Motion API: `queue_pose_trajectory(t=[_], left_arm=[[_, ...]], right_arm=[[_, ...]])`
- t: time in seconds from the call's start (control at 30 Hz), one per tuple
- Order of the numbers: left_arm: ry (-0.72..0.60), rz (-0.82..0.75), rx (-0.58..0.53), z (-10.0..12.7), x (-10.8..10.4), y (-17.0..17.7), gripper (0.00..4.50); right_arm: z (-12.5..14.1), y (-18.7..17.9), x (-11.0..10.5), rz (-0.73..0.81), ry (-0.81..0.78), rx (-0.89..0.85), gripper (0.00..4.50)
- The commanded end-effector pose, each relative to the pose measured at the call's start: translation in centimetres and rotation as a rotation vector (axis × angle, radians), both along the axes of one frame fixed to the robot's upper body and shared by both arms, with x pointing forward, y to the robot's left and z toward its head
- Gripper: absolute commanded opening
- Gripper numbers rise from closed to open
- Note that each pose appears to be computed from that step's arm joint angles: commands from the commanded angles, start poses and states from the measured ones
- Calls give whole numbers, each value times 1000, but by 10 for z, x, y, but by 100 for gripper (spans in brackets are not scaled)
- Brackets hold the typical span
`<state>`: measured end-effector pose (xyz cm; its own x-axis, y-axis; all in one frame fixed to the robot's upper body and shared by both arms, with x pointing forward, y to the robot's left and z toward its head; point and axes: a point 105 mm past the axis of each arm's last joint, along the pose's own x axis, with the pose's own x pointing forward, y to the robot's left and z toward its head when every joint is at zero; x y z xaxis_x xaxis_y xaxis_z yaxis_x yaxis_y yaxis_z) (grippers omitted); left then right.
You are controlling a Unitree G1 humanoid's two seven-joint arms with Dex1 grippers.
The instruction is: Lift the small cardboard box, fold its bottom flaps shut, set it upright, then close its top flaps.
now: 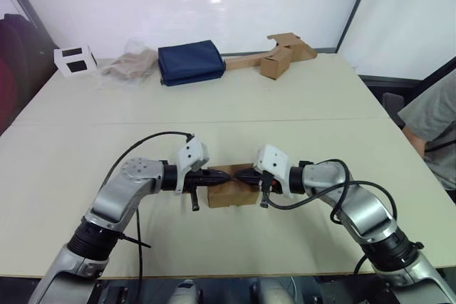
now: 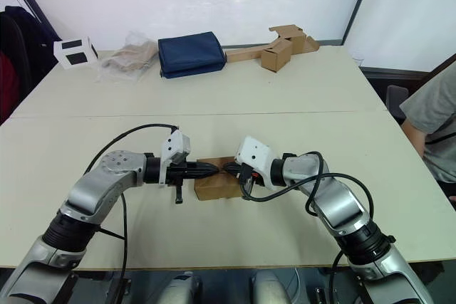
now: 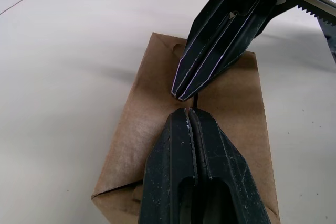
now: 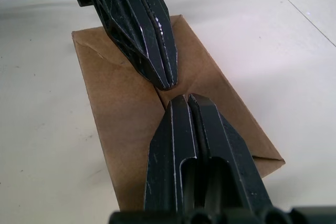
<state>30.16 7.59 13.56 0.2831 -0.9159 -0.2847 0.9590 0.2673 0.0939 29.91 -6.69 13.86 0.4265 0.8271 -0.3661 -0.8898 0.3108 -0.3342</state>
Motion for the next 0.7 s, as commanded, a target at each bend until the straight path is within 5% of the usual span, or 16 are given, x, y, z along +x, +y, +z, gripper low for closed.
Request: queue_pose_trajectory(t=[0.03, 0.17, 0.27, 0.4, 0.5, 0.7], left_arm=[[16, 44, -56, 7, 2, 6, 3], [-11, 191, -178, 29, 12, 21, 3], [-168, 385, -198, 43, 24, 40, 3], [-59, 441, -231, 47, 16, 62, 3], [38, 474, -199, 36, 8, 83, 3], [88, 572, 22, -9, -21, 118, 3]], right_arm=[[2, -3, 2, -11, -7, 6, 0], [31, -8, 8, -68, -36, 188, 0], [52, -18, 12, -127, -35, 334, 0], [61, -37, 14, -271, 8, 449, 0], [62, -54, 11, -359, 85, 516, 0], [31, -113, 13, -640, 94, 360, 0]])
